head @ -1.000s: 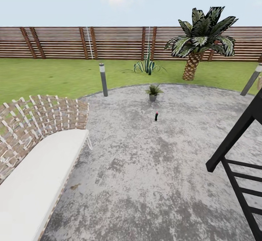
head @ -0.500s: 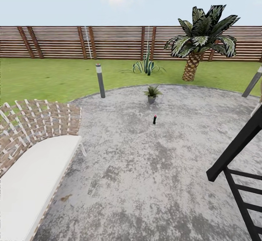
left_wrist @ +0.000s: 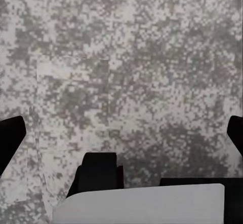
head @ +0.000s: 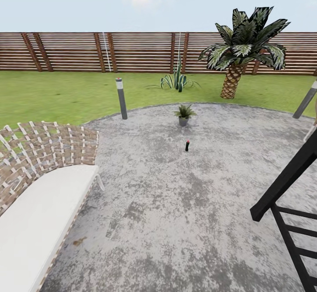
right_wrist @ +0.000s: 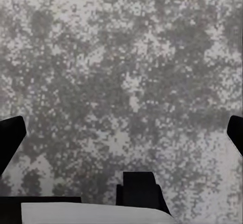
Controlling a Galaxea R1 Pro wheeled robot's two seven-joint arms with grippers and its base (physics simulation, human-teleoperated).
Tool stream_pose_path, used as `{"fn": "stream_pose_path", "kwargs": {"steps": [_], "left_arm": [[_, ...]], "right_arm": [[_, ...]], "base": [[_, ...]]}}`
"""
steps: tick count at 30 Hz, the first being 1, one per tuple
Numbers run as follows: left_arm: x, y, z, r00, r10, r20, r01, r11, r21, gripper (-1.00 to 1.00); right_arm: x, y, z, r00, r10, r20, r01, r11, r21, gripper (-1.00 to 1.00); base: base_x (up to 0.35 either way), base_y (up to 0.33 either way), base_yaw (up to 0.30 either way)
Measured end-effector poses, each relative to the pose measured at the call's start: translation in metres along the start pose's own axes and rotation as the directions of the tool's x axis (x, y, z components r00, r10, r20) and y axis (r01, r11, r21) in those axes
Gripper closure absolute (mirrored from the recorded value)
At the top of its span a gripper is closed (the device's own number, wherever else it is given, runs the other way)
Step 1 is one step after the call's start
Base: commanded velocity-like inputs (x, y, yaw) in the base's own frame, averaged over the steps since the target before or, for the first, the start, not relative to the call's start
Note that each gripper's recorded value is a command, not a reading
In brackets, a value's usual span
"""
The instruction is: Pick up the pesticide atomizer in the garden and spray insectifuge to fully cover both potted plants in the garden.
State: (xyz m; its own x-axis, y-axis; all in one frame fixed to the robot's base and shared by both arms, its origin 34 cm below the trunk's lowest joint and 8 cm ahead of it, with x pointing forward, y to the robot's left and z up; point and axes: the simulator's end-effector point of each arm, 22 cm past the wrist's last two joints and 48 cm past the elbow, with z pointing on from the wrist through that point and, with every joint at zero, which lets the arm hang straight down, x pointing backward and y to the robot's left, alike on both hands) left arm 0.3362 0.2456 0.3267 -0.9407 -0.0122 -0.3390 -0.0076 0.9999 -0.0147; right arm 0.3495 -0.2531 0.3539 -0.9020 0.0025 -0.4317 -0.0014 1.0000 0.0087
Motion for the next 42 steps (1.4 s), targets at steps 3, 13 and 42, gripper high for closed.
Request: {"fn": "stream_pose_path", "kwargs": {"steps": [3, 13, 42], "left_arm": [[0.0, 0.0, 0.0, 1.0, -0.001, -0.001, 0.001, 1.0, -0.002, -1.0], [-0.032, 0.0, 0.004, 0.999, 0.003, 0.041, -0.003, 1.0, -0.001, -1.0], [-0.398, -0.01, -0.051, 0.835, 0.003, 0.549, -0.01, 1.0, 0.009, -1.0]], "right_arm": [[0.0, 0.0, 0.0, 1.0, 0.0, 0.0, 0.0, 1.0, 0.0, -1.0], [-0.007, -0.007, 0.0, 1.0, -0.007, 0.013, 0.007, 1.0, 0.013, -1.0], [-0.216, -0.008, -0.078, 0.993, -0.002, 0.119, 0.001, 1.0, 0.014, -1.0]], "base": [[0.286, 0.0, 0.0], [0.339, 0.0, 0.0], [0.31, -0.128, 0.0]]}}
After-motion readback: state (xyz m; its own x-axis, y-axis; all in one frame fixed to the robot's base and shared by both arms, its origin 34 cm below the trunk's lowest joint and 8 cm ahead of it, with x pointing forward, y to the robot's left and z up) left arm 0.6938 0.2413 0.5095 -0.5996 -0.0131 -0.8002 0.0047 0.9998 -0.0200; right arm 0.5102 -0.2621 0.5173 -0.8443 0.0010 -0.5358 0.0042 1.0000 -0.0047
